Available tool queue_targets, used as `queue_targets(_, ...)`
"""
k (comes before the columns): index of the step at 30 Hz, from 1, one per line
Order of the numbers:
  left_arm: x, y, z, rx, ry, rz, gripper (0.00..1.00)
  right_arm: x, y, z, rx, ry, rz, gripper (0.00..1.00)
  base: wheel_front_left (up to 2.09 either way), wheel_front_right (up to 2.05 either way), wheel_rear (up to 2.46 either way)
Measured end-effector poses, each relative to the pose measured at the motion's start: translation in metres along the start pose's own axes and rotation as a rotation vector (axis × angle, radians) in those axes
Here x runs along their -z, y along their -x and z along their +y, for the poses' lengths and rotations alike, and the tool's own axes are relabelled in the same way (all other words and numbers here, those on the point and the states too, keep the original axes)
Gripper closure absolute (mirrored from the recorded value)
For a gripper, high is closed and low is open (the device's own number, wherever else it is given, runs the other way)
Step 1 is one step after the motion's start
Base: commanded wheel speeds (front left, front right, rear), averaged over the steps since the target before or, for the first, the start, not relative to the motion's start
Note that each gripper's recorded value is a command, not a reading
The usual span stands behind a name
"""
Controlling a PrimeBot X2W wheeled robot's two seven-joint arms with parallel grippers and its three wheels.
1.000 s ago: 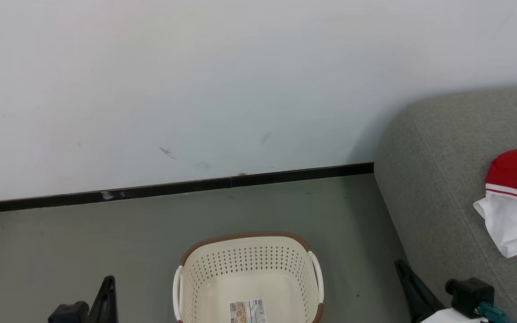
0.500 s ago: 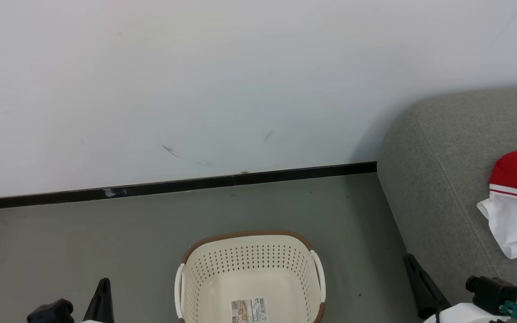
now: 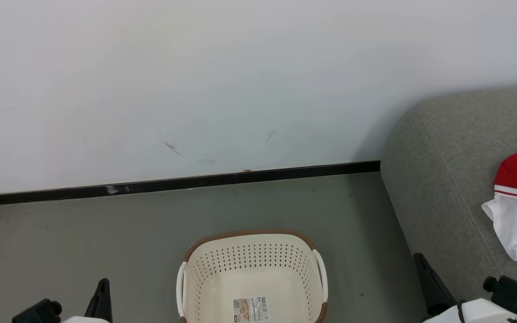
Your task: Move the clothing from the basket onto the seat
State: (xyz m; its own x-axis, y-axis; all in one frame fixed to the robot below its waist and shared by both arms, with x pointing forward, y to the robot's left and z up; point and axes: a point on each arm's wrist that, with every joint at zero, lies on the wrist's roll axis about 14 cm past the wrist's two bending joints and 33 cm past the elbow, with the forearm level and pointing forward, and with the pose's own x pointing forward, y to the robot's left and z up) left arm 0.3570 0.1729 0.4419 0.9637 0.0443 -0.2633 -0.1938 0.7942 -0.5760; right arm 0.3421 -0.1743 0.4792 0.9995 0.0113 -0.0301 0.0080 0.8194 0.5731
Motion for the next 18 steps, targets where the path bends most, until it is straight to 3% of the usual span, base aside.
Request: queue_targets(18,-0.003,-0.001,-0.001,0.02,0.258,0.03,1.0,-0.005,-0.006,-0.011,0.043,-0.263,0.002,1.0,0.0,0.0,0.0)
